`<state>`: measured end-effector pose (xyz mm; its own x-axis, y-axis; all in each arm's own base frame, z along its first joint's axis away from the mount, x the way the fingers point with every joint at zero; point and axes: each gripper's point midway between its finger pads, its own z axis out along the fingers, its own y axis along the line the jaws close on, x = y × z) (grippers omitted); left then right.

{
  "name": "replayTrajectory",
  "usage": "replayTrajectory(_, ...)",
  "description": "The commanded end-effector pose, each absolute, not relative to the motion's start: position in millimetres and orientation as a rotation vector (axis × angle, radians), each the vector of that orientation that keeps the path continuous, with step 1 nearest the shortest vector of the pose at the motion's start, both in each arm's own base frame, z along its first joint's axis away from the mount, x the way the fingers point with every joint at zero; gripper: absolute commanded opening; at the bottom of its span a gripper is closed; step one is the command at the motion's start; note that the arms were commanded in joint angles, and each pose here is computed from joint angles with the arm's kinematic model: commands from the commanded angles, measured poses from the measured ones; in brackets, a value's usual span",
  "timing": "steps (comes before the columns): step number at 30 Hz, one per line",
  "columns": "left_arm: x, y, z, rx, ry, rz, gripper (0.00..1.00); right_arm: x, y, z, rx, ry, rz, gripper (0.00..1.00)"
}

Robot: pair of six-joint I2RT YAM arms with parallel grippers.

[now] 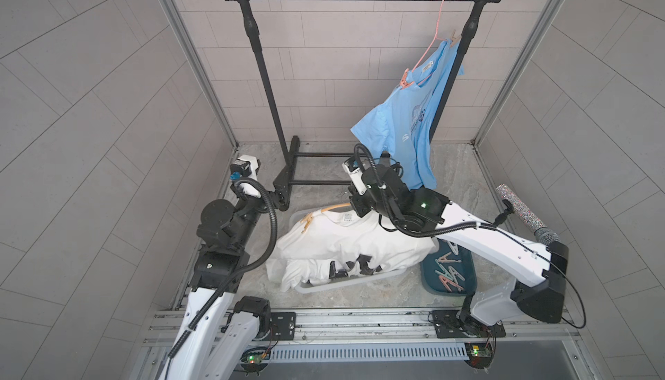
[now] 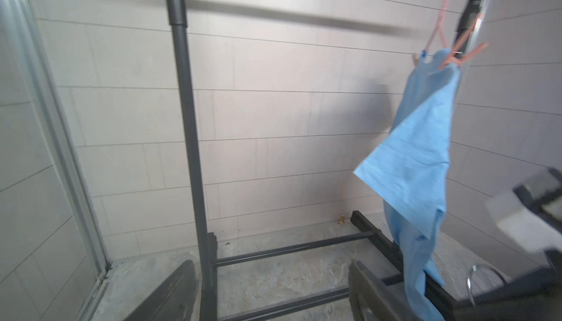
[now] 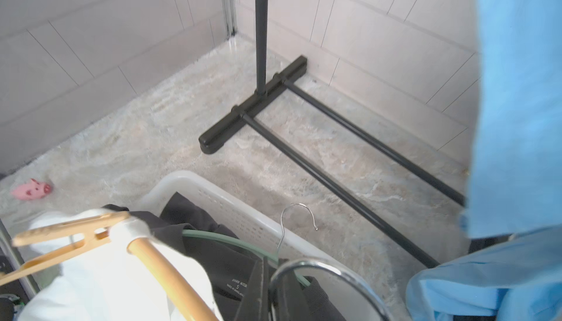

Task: Use clothespins to secure the t-shirt on both sides of the hanger
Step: Pick up the hanger from the basket.

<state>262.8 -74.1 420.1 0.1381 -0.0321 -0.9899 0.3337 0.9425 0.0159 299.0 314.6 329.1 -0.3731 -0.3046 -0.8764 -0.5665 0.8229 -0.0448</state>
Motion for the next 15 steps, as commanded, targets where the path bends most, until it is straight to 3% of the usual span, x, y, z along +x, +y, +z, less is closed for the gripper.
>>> replayTrajectory(1, 223, -104, 429, 0.542, 1.372, -0.298, 0.81, 303, 292, 377, -0.529, 1.838, 0.302, 0.0)
replayTrajectory(6, 198, -102, 431, 0.633, 1.328, -0.216, 0.81, 286, 277, 434, -0.494, 1.628, 0.385, 0.0)
replayTrajectory(15, 202, -122, 432, 0.793, 1.359, -0.268, 0.73, 256, 263, 489, -0.501, 1.442, 0.503, 0.0)
